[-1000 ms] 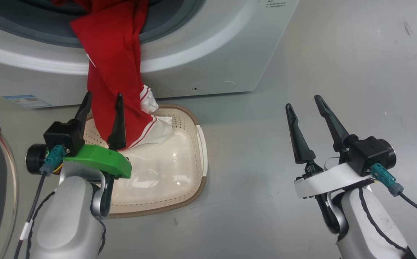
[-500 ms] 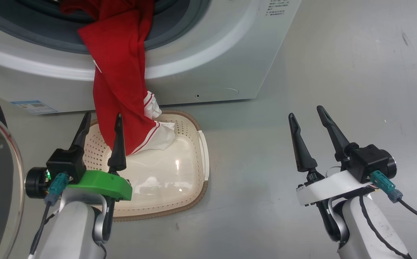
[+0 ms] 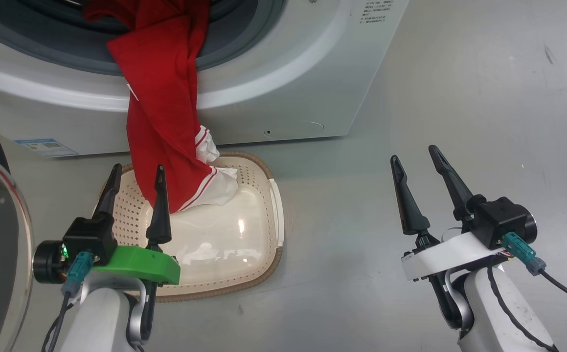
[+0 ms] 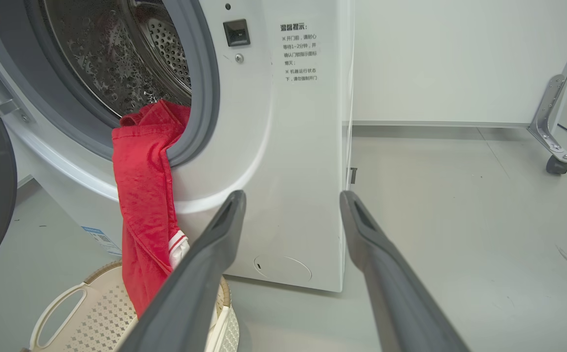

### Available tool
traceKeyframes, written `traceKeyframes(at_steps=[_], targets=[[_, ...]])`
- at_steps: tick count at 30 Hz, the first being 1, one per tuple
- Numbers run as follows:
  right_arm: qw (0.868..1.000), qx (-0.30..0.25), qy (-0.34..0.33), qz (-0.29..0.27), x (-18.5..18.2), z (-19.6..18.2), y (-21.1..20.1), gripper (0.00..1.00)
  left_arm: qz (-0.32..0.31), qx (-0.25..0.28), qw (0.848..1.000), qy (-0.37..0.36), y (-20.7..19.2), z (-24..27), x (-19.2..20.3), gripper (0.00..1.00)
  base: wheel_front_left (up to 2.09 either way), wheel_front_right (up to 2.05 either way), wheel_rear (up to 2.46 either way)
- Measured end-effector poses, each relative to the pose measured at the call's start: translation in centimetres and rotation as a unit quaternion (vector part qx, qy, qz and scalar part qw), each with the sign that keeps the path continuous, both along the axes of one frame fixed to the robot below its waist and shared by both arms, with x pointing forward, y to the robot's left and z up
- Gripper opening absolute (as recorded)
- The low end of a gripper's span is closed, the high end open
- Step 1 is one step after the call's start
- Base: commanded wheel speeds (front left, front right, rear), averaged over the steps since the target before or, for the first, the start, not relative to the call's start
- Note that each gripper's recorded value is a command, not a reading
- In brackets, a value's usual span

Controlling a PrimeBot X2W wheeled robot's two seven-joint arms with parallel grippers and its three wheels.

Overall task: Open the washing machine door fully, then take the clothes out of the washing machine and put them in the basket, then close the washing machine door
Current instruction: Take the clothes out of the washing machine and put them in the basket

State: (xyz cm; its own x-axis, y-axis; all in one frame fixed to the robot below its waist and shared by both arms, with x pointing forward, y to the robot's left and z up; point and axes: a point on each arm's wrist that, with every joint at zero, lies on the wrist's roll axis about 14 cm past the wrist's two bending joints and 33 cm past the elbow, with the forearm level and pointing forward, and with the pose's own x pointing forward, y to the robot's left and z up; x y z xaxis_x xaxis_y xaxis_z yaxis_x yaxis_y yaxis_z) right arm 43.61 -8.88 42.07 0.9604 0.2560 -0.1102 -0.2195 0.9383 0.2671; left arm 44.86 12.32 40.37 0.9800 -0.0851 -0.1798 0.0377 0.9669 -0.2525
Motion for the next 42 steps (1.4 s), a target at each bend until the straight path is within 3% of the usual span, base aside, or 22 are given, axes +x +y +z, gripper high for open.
traceKeyframes(at_steps=[27,34,42], targets=[[1.0,0.002,0.006,0.007,0.1,-0.6,0.5,1.0,-0.001,-0.001,1.0,0.017,-0.4,-0.9,-1.4,1.0,0.0,0.0,0.0],[1.0,0.005,0.021,0.016,0.1,-1.8,1.1,1.0,-0.003,-0.008,0.998,0.061,-0.5,-3.5,-2.0,1.0,0.0,0.0,0.0],[0.999,0.007,0.031,0.024,0.6,-2.9,1.6,1.0,-0.022,-0.018,0.997,0.067,-1.6,-4.4,1.8,1.0,0.0,0.0,0.0]])
